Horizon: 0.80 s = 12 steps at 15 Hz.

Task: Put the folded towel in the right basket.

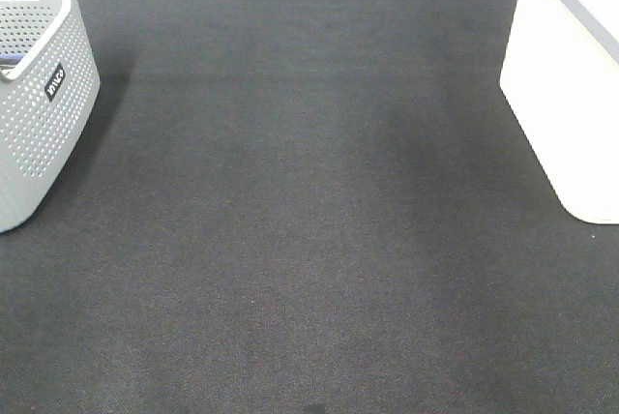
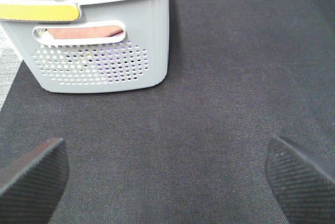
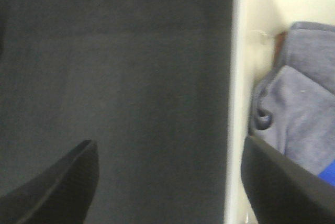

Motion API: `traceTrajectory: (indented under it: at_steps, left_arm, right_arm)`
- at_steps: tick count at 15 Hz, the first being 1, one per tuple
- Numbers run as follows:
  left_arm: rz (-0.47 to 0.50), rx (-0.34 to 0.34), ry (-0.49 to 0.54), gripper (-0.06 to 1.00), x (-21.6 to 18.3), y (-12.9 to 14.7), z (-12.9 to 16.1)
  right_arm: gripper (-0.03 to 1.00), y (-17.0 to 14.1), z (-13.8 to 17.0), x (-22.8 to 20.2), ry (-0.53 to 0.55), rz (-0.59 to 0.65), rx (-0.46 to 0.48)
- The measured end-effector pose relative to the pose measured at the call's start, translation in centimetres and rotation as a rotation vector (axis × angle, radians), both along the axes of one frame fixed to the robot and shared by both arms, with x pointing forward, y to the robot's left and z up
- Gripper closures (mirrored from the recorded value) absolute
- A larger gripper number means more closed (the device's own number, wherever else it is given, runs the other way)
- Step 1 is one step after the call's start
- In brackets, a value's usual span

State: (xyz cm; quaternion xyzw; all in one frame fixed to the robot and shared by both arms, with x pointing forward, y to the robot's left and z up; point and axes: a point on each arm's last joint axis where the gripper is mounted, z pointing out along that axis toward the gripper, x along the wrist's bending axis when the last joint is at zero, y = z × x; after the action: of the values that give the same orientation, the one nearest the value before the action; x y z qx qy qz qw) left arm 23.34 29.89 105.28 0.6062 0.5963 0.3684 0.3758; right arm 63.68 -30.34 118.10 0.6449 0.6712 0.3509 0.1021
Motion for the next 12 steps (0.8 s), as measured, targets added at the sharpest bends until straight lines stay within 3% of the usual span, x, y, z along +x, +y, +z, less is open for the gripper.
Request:
traceTrajectory:
  at_steps: [3, 6, 12]
  left_arm:
    - [0.0, 0.0, 0.0, -0.03, 0.0, 0.0, 0.0]
    - [0.0, 0.0, 0.0, -0.03, 0.0, 0.0, 0.0]
    - [0.0, 0.0, 0.0, -0.03, 0.0, 0.0, 0.0]
  right_arm:
    - [0.26, 3.7, 1.6, -3.8, -0.008, 0.04, -0.128]
    - [0.26, 3.5, 0.5, -7.6, 0.06, 0.019, -0.161]
    - [0.26, 3.0, -5.8, -18.9, 0.249, 0.03, -0.185]
